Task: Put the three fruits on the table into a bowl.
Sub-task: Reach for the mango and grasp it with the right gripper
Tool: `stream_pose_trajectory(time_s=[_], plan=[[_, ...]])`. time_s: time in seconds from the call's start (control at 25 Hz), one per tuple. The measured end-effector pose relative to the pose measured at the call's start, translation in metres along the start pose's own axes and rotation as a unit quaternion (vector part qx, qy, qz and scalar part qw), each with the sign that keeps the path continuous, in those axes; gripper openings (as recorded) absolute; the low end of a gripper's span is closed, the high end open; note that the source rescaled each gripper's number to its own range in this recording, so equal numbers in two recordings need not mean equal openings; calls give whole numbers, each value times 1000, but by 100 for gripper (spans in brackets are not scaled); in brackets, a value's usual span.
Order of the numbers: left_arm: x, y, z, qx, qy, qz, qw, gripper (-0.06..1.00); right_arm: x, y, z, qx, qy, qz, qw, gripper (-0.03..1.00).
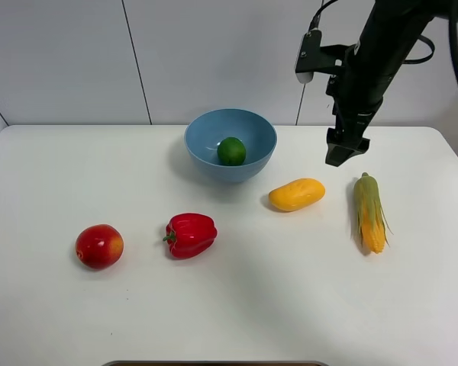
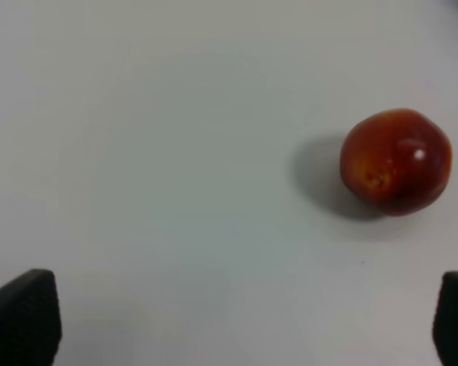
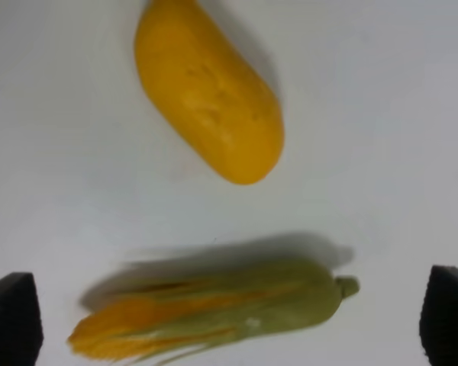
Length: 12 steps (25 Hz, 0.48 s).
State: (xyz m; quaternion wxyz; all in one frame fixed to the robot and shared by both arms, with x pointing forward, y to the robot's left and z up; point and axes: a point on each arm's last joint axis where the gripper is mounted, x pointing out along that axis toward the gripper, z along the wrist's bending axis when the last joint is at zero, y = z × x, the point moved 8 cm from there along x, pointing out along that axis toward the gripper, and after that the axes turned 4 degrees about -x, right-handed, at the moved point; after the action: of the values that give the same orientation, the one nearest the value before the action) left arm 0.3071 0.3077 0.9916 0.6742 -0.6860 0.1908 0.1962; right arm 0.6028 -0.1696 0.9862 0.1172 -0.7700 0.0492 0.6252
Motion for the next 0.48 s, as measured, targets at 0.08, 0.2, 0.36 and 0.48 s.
stream_pose_trajectory(time_s=[0.08,0.2,0.36,0.48], plan=[[0,0,0,0,0,0,1000,100,10,-4,-4,-12,1,-4,1000,100],[0,0,0,0,0,0,1000,100,27,-6,-8,-32,-3,-1,999,100],[0,0,0,0,0,0,1000,100,49,-9,-14,-56,-2,1,998,100],[0,0,0,0,0,0,1000,100,64,-9,-16,-69,-7,7,998,100]])
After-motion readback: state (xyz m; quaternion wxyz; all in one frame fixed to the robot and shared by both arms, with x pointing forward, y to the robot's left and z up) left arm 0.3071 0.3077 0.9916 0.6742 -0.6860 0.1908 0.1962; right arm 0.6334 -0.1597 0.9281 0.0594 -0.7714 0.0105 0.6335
